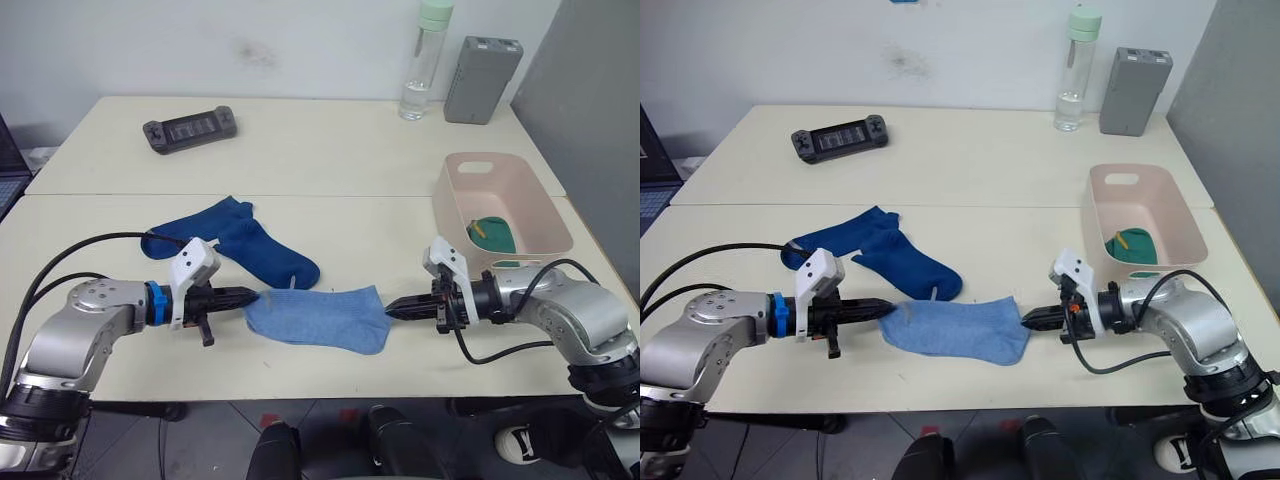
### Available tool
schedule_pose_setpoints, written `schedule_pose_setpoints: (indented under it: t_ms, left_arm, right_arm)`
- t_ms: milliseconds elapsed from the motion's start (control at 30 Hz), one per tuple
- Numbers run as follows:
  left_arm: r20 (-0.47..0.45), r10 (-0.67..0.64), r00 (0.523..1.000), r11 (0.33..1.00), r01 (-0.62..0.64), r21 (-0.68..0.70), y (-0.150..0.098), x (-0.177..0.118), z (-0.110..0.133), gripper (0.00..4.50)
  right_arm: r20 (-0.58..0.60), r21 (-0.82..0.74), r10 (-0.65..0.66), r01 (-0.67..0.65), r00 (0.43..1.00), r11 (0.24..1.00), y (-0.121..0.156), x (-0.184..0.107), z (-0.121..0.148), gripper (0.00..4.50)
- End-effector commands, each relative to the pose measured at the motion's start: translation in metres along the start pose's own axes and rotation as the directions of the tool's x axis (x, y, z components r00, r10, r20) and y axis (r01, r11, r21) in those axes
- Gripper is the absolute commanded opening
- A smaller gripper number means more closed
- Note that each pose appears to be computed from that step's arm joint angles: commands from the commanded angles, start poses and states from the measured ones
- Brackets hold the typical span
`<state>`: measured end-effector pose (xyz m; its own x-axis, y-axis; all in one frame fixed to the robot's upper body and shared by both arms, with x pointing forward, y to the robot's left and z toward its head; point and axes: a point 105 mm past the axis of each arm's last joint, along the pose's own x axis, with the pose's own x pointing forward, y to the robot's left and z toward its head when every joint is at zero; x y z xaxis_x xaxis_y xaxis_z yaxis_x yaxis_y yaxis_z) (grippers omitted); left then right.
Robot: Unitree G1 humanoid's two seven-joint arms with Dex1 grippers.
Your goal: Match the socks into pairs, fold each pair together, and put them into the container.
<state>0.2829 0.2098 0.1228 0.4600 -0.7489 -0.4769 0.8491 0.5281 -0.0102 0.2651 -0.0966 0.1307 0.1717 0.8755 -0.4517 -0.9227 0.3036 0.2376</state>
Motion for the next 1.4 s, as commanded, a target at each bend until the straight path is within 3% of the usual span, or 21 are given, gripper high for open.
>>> schedule_pose_setpoints:
  t_ms: [33, 567, 1133, 1400]
  left_arm:
    - [0.004, 0.02, 1.0, 0.999, -0.02, 0.046, 0.006, -0.004, 0.008, 0.0]
    - [-0.019, -0.059, 0.998, 0.994, 0.061, 0.094, -0.002, 0.024, 0.003, 0.0]
    - [-0.022, -0.039, 0.999, 0.993, 0.041, 0.108, -0.001, 0.02, 0.002, 0.0]
    - [0.027, -0.056, 0.998, 0.996, 0.054, 0.073, -0.006, 0.015, 0.01, 0.0]
  right_arm:
    - [0.014, -0.013, -0.028, 0.028, 1.0, 1.0, 0.001, 0.001, 0.003, 0.01]
    - [-0.046, -0.026, -0.082, 0.081, 0.996, 0.996, -0.008, -0.005, -0.008, 0.01]
    - [0.006, -0.046, -0.118, 0.118, 0.993, 0.992, -0.021, 0.003, 0.001, 0.01]
    - [0.02, -0.072, -0.136, 0.138, 0.99, 0.988, -0.027, 0.002, 0.005, 0.01]
